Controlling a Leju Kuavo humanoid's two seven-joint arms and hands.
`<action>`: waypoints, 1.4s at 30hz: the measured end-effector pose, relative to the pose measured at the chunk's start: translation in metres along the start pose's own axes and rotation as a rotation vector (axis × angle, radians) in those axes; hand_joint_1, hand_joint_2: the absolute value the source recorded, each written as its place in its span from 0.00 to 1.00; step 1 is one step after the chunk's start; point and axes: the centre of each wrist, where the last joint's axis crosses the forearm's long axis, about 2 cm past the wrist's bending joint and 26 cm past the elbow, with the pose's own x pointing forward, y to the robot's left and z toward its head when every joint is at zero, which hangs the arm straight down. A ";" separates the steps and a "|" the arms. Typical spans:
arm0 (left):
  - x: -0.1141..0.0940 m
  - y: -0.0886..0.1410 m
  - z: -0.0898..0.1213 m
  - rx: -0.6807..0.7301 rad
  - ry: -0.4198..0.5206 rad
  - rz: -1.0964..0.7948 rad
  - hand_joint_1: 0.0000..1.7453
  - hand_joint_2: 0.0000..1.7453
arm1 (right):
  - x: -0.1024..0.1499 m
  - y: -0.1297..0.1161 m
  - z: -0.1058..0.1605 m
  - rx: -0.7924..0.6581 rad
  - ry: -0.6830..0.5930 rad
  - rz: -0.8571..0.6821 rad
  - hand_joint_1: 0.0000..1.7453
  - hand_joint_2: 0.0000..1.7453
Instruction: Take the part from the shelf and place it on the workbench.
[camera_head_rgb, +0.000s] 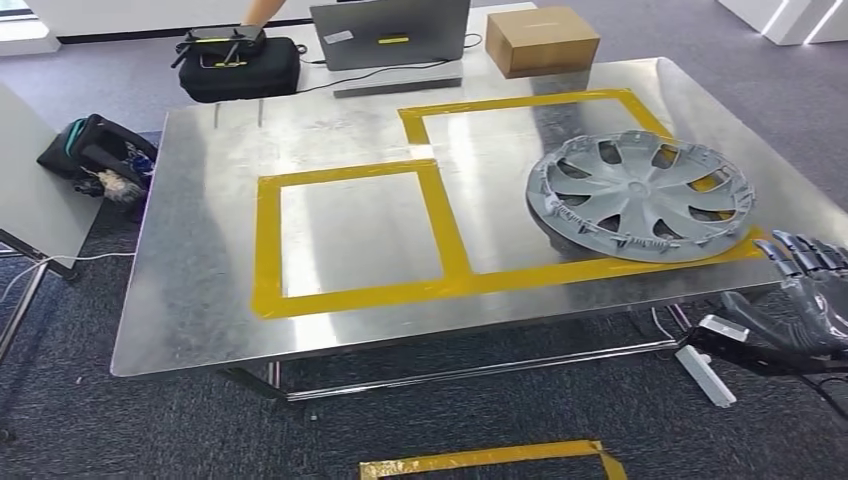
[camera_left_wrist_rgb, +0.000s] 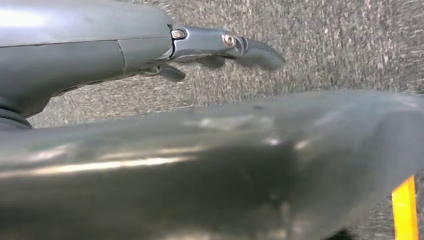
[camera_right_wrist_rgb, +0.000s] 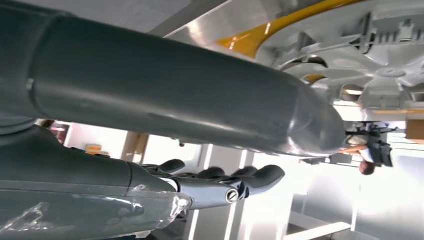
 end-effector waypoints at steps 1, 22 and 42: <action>0.001 0.001 0.000 0.004 -0.002 -0.001 0.00 0.00 | -0.001 0.000 0.001 0.000 0.002 0.002 0.00 0.00; -0.001 -0.015 0.001 -0.016 -0.001 -0.023 0.00 0.00 | -0.015 -0.005 0.022 0.005 0.014 -0.015 0.00 0.00; 0.008 -0.022 -0.003 -0.012 -0.019 -0.048 0.00 0.00 | -0.023 -0.012 0.031 0.003 0.032 -0.004 0.00 0.00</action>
